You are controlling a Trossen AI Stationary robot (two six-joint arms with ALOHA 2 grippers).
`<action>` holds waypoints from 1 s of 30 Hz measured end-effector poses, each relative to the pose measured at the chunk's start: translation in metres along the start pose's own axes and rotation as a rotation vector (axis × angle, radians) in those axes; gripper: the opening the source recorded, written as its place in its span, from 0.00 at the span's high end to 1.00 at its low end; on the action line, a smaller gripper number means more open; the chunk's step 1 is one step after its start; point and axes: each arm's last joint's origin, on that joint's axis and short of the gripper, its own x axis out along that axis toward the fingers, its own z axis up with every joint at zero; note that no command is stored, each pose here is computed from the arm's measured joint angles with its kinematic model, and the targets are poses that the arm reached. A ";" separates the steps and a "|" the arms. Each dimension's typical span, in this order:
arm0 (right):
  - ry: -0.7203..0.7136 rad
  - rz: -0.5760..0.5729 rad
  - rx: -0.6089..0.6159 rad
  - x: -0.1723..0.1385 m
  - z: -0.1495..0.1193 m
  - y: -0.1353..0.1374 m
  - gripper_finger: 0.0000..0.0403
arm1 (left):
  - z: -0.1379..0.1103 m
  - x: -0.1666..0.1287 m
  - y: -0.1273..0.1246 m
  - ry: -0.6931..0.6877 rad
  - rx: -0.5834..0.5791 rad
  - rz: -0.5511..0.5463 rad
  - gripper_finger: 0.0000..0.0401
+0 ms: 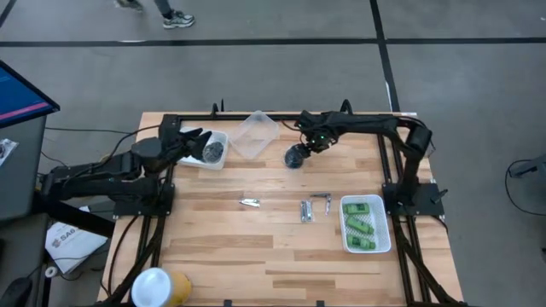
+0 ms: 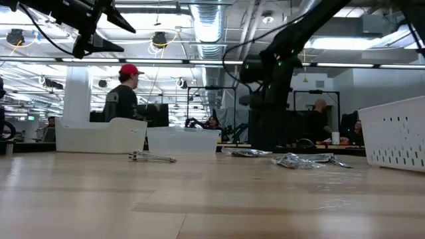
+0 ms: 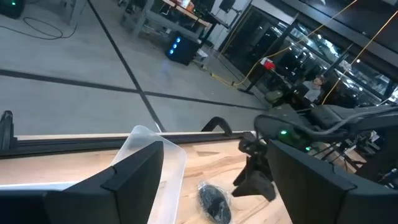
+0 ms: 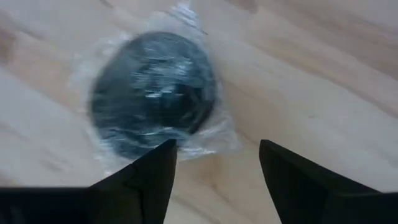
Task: Pick & Place Travel size toiletries
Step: Put the black hairbrush into the top white bin
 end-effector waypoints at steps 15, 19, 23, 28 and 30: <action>0.068 0.054 0.056 0.037 0.004 0.003 0.61 | 0.000 0.000 0.000 -0.003 0.003 0.004 0.29; 0.060 0.067 0.046 0.035 0.004 0.005 0.81 | 0.000 0.000 0.000 -0.005 0.003 0.008 0.29; 0.075 0.070 0.039 0.036 0.004 0.003 0.97 | 0.000 0.000 0.000 -0.006 0.003 0.007 0.29; 0.080 0.082 0.027 0.036 0.003 0.005 0.98 | 0.000 0.000 0.000 -0.007 0.002 0.006 0.29; 0.074 0.087 0.019 0.035 0.003 0.006 0.99 | 0.000 0.000 0.000 -0.008 0.000 0.004 0.29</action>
